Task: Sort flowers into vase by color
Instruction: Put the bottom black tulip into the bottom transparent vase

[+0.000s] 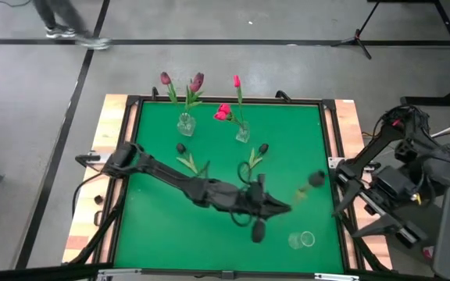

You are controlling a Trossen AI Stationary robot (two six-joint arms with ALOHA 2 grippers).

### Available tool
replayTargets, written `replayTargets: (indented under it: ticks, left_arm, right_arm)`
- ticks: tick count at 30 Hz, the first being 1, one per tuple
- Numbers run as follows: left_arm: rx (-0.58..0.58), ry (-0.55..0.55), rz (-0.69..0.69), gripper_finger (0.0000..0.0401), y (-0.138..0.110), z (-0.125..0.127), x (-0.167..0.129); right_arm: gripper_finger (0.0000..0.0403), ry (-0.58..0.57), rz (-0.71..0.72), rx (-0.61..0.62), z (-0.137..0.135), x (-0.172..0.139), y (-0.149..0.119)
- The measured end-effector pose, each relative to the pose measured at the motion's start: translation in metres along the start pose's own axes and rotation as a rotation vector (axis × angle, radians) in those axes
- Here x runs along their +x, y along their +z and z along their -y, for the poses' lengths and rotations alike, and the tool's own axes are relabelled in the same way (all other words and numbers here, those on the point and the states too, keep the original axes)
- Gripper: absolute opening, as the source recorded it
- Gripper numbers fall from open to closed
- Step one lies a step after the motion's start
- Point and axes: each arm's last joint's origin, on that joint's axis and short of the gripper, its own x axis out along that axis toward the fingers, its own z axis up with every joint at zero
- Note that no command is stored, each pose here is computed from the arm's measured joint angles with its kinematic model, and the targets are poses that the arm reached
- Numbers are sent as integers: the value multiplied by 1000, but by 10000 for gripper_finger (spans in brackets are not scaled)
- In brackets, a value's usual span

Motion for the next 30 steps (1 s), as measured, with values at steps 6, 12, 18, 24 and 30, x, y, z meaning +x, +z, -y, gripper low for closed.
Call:
replayTargets:
  ticks: [6, 12, 18, 24, 30]
  left_arm:
    - [159, 28, 52, 1, -14, 13, 33]
    - [127, 40, 87, 1, -23, 9, 44]
    - [-40, 59, 151, 1, -16, -7, 48]
    - [-123, 20, 190, 1, -10, -13, 50]
    - [-148, -9, 257, 1, -18, -10, 51]
  right_arm:
    - [234, 18, 6, 12, -4, -2, 0]
    - [234, 30, 0, 17, -10, -4, -2]
    - [234, 149, 104, -49, -17, -5, 10]
    - [234, 242, 249, -126, -17, -22, 31]
    - [234, 211, 217, -140, -13, -25, 29]
